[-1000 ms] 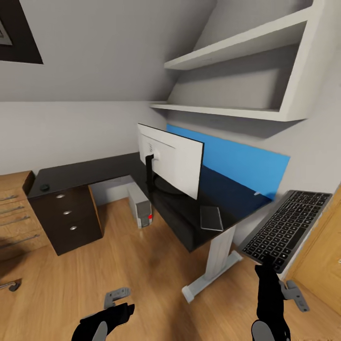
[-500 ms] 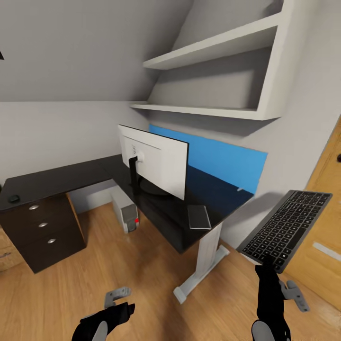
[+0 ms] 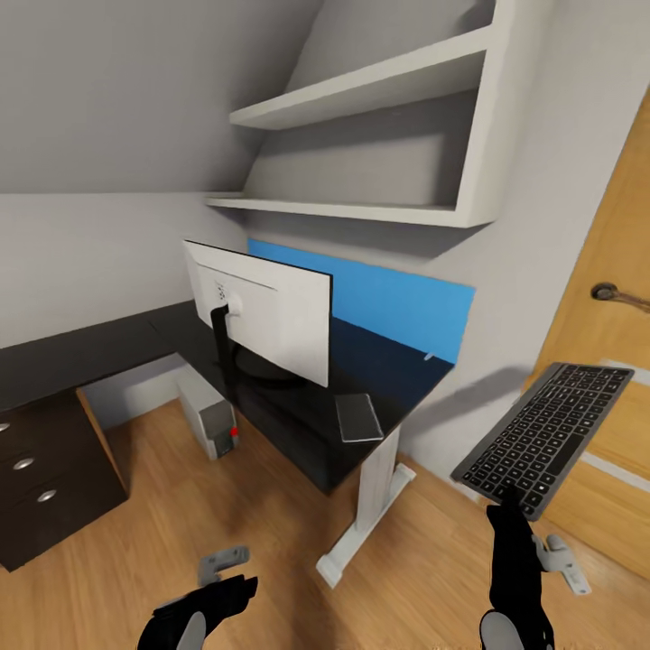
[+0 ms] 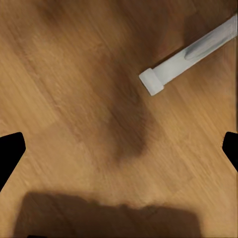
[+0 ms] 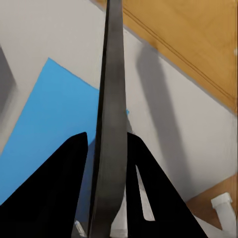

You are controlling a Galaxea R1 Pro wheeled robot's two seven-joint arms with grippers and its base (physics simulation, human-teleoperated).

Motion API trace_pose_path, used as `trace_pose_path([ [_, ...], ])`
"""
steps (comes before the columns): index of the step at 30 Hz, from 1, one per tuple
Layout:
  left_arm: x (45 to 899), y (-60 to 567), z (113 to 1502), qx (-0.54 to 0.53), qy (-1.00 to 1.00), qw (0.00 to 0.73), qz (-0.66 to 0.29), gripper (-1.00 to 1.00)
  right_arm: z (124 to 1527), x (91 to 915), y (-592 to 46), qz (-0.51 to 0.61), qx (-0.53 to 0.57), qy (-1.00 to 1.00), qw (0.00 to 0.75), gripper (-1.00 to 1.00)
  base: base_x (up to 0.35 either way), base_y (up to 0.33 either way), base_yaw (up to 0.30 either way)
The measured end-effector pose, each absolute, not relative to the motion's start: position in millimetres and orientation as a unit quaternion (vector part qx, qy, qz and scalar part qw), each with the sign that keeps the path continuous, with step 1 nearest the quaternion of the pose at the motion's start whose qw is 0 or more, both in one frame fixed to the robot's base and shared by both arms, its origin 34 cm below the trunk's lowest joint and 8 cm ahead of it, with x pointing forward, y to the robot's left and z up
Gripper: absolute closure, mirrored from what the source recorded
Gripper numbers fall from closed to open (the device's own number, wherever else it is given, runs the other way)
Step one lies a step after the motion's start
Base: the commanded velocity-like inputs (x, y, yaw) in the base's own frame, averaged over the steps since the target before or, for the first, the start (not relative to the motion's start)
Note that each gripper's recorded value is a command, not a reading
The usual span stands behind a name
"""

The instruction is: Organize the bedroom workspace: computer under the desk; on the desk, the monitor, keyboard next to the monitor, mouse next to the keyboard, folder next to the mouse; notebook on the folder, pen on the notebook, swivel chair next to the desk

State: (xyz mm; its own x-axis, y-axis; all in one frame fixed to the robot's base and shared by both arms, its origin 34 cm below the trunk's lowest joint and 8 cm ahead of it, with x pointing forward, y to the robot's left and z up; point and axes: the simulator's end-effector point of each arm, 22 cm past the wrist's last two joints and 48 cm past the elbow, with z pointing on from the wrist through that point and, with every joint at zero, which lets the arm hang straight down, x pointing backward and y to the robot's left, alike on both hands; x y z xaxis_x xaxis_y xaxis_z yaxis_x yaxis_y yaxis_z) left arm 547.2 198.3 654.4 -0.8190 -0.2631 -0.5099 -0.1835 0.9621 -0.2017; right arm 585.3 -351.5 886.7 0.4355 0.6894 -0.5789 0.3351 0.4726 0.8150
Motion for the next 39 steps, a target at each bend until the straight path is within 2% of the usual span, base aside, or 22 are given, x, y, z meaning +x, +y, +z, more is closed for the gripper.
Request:
trace_pose_path([
  [9, 546.3, 200.5, 651.9, -0.119, 0.951, 0.275, -0.069, -1.0, 883.9, 588.2, -344.0, 0.134, 0.492, 0.523, 0.683, 1.0, 0.037, 0.141, -0.177],
  [32, 545.6, 202.0, 650.6, -0.121, 0.952, 0.273, -0.069, -1.0, 892.0, 593.8, -329.1, 0.138, 0.464, 0.533, 0.694, 1.0, 0.019, 0.019, -0.005],
  [39, 545.1, 203.1, 650.1, -0.122, 0.952, 0.272, -0.068, -1.0, 892.0, 593.7, -328.9, 0.138, 0.464, 0.533, 0.695, 1.0, 0.147, 0.056, 0.0],
])
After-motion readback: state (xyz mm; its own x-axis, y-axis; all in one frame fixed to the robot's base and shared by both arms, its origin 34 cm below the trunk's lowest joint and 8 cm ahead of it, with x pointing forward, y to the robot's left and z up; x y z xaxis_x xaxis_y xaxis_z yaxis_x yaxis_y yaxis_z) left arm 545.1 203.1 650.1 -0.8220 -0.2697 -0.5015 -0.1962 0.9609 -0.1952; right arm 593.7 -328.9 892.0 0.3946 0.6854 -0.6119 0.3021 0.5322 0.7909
